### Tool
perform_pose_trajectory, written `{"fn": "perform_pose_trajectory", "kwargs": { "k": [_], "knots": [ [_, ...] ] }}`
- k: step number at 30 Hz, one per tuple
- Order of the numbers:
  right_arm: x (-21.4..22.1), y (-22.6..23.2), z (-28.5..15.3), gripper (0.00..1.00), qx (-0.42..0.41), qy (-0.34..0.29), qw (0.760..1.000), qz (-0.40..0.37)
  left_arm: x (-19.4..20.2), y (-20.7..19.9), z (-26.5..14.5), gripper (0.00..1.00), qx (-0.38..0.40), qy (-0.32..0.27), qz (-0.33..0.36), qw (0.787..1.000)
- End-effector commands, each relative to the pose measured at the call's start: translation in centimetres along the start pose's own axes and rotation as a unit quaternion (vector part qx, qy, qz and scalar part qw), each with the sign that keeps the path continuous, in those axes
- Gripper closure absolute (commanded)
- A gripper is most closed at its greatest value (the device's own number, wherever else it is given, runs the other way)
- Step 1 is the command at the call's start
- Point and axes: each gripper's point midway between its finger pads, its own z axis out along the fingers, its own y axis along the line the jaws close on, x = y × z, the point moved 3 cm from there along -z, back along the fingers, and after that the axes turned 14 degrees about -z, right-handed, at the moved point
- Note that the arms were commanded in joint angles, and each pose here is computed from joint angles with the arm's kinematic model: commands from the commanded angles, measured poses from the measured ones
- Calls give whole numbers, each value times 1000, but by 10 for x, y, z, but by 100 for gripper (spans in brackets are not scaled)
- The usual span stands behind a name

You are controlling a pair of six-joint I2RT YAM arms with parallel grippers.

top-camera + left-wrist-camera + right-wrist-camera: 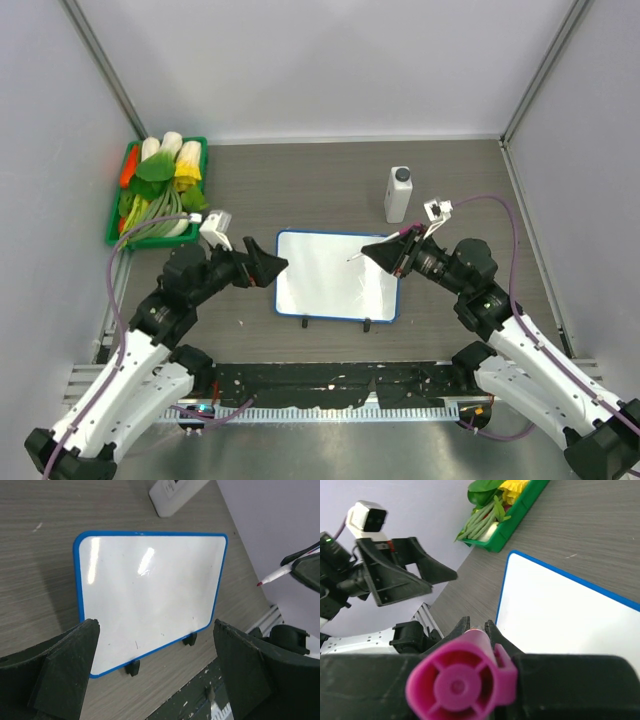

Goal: Write a sentence on the whiteboard
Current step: Hold the whiteboard at the center of the board.

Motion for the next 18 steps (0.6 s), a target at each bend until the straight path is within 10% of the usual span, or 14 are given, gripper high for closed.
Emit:
{"fn": "perform_pose_trajectory", "kwargs": {
  "k": [1,18],
  "knots": [
    [0,-9,-1,99,25,-7,1000,-12,-30,-5,-9,0,8,-108,-4,994],
    [13,-19,2,99,40,6,999,1,8,26,45,0,-67,65,-10,996]
  ]
}}
